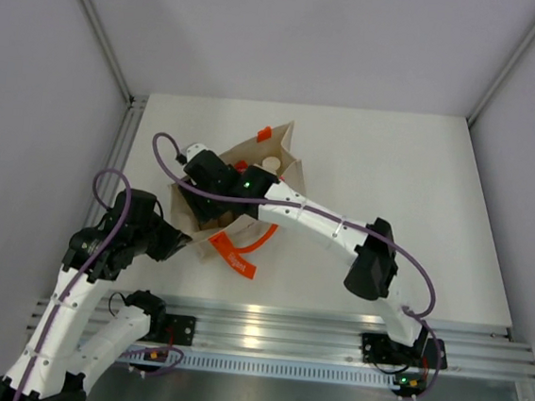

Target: Take the personal care products out of the canvas bag

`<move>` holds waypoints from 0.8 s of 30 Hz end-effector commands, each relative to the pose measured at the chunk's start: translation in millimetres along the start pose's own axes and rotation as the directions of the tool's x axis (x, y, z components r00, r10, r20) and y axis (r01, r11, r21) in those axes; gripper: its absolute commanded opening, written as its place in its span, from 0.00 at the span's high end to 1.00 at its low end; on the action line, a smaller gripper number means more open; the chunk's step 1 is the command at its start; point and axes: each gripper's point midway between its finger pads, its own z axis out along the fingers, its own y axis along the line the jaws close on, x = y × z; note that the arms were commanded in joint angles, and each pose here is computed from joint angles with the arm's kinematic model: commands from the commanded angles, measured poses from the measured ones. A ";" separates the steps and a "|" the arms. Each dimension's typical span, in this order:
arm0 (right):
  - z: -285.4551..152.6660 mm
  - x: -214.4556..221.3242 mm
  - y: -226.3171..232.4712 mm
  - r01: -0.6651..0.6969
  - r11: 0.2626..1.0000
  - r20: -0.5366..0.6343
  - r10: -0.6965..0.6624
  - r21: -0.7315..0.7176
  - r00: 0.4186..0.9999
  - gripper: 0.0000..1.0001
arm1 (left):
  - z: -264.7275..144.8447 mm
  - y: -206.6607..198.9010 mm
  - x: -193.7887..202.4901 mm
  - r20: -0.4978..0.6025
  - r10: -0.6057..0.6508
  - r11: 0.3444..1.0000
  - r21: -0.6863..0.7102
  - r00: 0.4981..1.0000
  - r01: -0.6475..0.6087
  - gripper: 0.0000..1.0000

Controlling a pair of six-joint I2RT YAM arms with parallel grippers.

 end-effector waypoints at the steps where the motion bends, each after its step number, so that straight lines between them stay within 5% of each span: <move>1: 6.3 -26.6 10.2 -0.001 1.000 0.105 0.000 0.013 0.994 0.48 | -6.7 19.4 -19.9 0.111 0.005 0.995 -0.099 0.994 0.006 1.00; 19: 72.3 -20.9 1.1 -0.051 0.995 0.148 0.037 0.090 0.988 0.44 | -8.9 16.6 -17.6 0.089 0.043 0.995 -0.089 0.995 -0.035 1.00; 22: 74.3 -23.4 -0.9 -0.062 0.993 0.164 0.045 0.103 0.985 0.60 | -9.7 16.5 -17.7 0.091 0.042 0.996 -0.085 0.995 -0.034 1.00; 24: 67.4 -30.2 -1.6 -0.071 0.992 0.188 0.050 0.107 0.981 0.85 | -9.7 16.7 -18.2 0.094 0.042 0.996 -0.086 0.995 -0.034 1.00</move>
